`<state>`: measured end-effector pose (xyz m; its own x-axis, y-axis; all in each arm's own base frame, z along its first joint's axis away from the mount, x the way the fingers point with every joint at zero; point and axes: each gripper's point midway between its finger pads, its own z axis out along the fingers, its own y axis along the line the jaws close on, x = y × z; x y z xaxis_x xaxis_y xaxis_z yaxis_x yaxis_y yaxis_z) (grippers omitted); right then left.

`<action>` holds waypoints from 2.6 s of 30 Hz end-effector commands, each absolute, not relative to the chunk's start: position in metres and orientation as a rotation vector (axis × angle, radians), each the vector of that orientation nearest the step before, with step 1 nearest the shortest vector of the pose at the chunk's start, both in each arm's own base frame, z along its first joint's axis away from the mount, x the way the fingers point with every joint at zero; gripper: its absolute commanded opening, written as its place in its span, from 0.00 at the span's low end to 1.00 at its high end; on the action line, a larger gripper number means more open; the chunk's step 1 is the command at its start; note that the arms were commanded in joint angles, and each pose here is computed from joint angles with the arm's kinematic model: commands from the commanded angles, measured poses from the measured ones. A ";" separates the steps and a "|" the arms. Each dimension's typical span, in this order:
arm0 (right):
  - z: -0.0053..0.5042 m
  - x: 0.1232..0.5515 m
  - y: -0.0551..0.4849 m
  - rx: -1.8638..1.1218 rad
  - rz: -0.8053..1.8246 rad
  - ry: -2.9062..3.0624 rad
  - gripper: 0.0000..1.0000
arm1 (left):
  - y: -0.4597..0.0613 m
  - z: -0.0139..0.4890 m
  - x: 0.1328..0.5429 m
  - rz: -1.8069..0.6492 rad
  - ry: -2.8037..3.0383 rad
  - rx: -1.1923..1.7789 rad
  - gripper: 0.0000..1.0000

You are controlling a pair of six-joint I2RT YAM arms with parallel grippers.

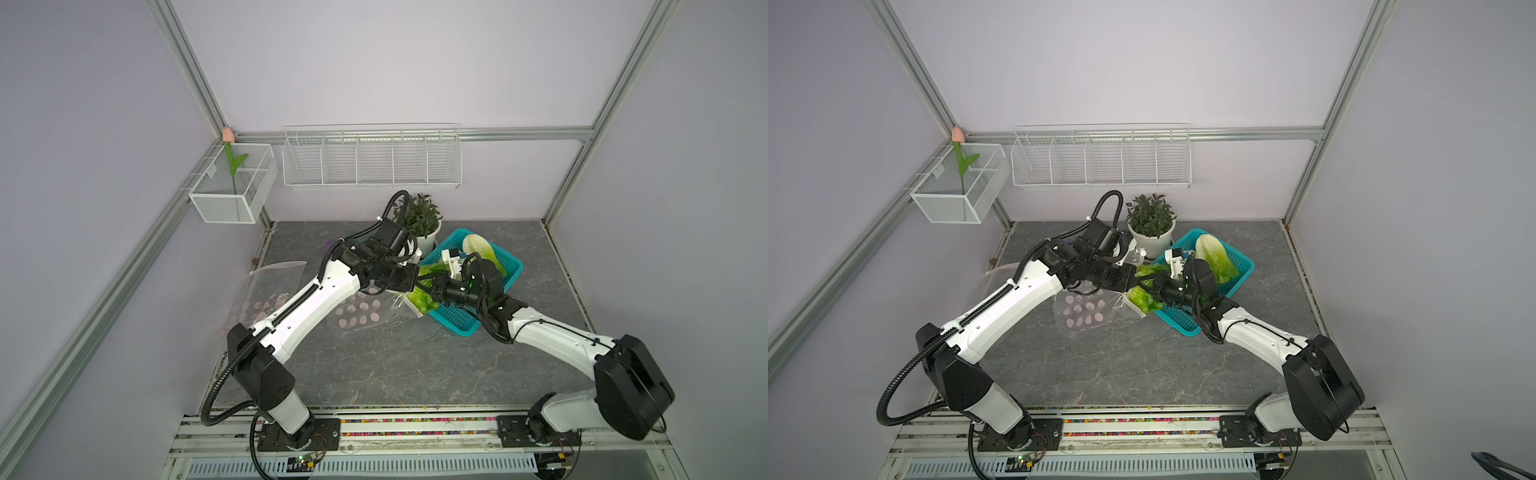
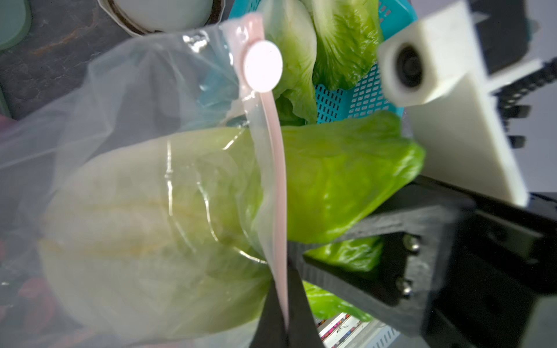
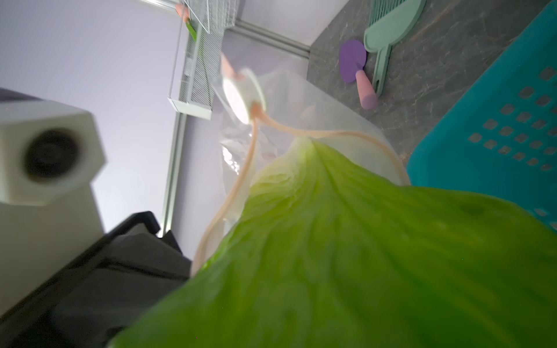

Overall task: Put the chinese cabbages into a zipper bag and zip it
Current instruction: Place the Chinese cabbage in the zipper food storage bag, then adjust the zipper food storage bag at the center of the board.

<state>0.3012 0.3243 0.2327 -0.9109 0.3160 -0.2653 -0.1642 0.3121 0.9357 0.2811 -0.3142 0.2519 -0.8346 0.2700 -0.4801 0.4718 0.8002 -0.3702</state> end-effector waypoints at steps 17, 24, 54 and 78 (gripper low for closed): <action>0.272 0.267 0.352 -0.201 1.527 2.314 0.67 | -0.301 0.284 0.316 -1.129 2.382 0.212 0.00; 0.287 0.260 0.303 -0.123 1.460 2.272 0.71 | -0.299 0.276 0.317 -1.208 2.371 0.188 0.00; 0.201 0.291 0.269 0.125 1.180 2.382 0.34 | -0.297 0.321 0.291 -1.272 2.296 0.244 0.00; 0.177 0.304 0.289 0.212 1.333 2.319 0.38 | -0.304 0.335 0.292 -1.287 2.264 0.251 0.00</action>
<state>0.3006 0.2809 0.1699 -0.8898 0.3203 -0.3250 -0.0895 0.5759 0.8126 0.2899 -0.2994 0.3092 -0.8712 -0.0686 -0.4861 0.3661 0.5688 -0.7365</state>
